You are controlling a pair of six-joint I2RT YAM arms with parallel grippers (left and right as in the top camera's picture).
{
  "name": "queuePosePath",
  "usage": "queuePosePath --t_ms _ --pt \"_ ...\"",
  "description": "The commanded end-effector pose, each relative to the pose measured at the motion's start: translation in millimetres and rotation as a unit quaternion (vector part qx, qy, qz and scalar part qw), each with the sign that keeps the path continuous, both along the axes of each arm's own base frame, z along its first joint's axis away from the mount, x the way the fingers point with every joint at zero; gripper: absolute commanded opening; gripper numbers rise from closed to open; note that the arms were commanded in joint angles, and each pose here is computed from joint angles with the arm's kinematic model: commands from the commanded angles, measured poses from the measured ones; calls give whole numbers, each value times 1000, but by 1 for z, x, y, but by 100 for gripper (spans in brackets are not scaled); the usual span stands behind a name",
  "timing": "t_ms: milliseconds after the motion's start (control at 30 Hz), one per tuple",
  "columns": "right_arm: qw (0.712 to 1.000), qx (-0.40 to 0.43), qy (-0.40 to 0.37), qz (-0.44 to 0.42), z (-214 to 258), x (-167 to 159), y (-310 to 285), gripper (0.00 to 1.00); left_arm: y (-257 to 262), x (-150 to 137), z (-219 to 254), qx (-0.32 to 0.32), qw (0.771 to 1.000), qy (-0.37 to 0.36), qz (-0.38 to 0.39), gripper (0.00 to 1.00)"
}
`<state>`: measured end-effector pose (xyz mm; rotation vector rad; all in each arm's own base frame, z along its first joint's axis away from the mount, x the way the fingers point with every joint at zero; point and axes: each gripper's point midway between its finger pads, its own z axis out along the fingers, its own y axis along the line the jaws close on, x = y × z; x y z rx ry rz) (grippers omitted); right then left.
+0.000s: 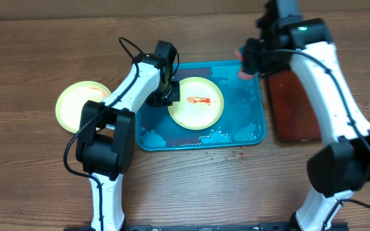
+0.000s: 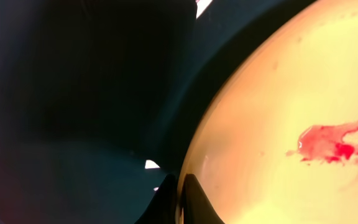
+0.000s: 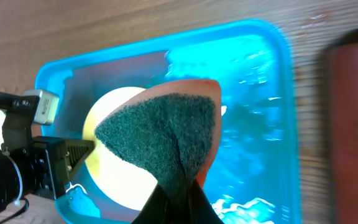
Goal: Clean dirty plates on tray and stack at the side
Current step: 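Scrub the second yellow plate with the sponge while left gripper holds it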
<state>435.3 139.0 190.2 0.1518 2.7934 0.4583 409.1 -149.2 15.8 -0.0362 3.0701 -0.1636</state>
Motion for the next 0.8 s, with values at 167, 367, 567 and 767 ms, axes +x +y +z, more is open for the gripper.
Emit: queuePosePath --t_ms 167,367,567,767 --pt "998 3 57 26 -65 2 62 4 -26 -11 -3 -46 998 29 -10 4" --pt "993 -13 117 16 -114 -6 65 4 -25 -11 -3 -46 998 30 -9 4" --pt "986 -29 160 15 -152 -12 63 4 -25 -11 -3 -46 998 30 -9 4" --pt "982 -55 179 9 -178 -19 53 4 -26 -12 -3 -47 998 32 -9 4"
